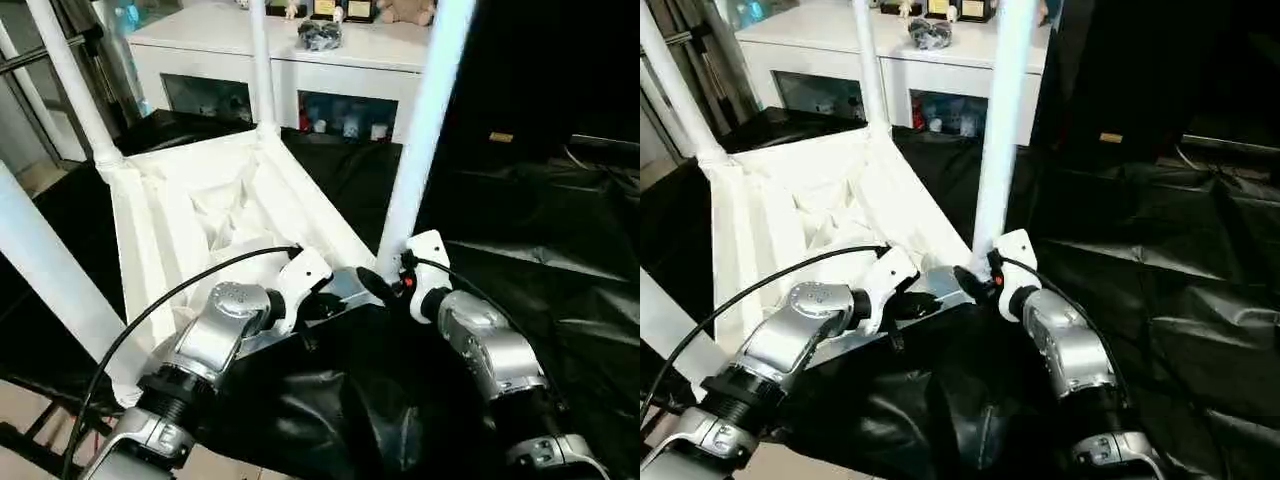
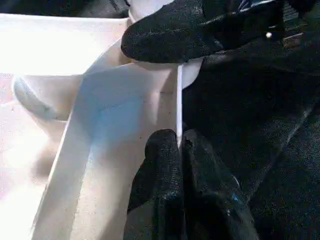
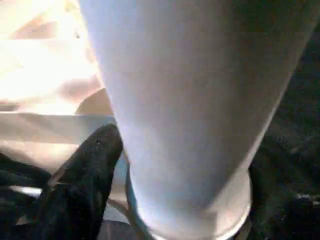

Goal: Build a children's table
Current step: Rotate leg to tighten

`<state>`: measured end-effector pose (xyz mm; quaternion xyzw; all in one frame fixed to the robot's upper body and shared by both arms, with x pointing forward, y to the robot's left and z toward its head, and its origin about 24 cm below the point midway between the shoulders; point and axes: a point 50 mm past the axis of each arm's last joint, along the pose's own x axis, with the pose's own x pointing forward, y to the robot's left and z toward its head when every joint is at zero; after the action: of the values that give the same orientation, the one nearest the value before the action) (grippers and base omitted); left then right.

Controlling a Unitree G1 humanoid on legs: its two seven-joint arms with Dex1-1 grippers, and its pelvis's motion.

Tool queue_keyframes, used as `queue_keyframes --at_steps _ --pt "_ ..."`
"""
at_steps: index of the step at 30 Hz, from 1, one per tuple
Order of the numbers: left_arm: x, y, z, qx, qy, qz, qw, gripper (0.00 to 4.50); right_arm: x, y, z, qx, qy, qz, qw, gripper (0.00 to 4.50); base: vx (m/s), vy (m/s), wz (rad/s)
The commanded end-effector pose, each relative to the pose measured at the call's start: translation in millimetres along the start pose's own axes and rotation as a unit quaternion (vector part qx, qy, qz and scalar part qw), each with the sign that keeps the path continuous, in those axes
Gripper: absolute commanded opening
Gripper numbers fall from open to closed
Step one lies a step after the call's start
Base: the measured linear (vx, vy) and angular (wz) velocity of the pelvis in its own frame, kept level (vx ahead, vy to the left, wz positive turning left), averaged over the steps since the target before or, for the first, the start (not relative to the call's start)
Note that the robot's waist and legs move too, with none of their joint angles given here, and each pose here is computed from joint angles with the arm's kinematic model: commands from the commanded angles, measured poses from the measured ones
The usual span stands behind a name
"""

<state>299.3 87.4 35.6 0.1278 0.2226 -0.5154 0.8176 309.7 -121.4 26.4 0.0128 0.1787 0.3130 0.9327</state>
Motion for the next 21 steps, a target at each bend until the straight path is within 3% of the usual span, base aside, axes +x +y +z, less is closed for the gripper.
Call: queue_keyframes --at_steps 1,6,13,15,21 --pt "7.6 -19.5 10.9 0.024 -0.036 -0.081 0.996 0.0 4.9 26.2 -15.5 0.012 0.038 0.106 0.994 3.93 0.0 0.0 0.0" --pt "-6.6 -17.2 5.4 0.031 -0.033 -0.117 0.992 0.0 -12.0 18.9 -8.7 -0.027 0.035 0.182 0.982 3.93 0.027 -0.005 0.02" --pt "-23.5 -14.8 -2.9 0.039 -0.018 -0.169 0.985 0.0 -34.9 19.0 -4.3 -0.045 0.049 0.295 0.953 3.93 0.05 -0.003 0.03" --pt "-24.6 -14.5 -3.4 0.039 -0.017 -0.172 0.984 0.0 -36.2 18.8 -4.4 -0.046 0.053 0.301 0.951 3.93 0.0 0.0 0.0" --pt "-37.4 -13.6 -6.4 0.037 -0.01 -0.208 0.977 0.0 -45.3 14.9 -4.4 -0.064 0.079 0.334 0.937 3.46 0.0 0.0 0.0"
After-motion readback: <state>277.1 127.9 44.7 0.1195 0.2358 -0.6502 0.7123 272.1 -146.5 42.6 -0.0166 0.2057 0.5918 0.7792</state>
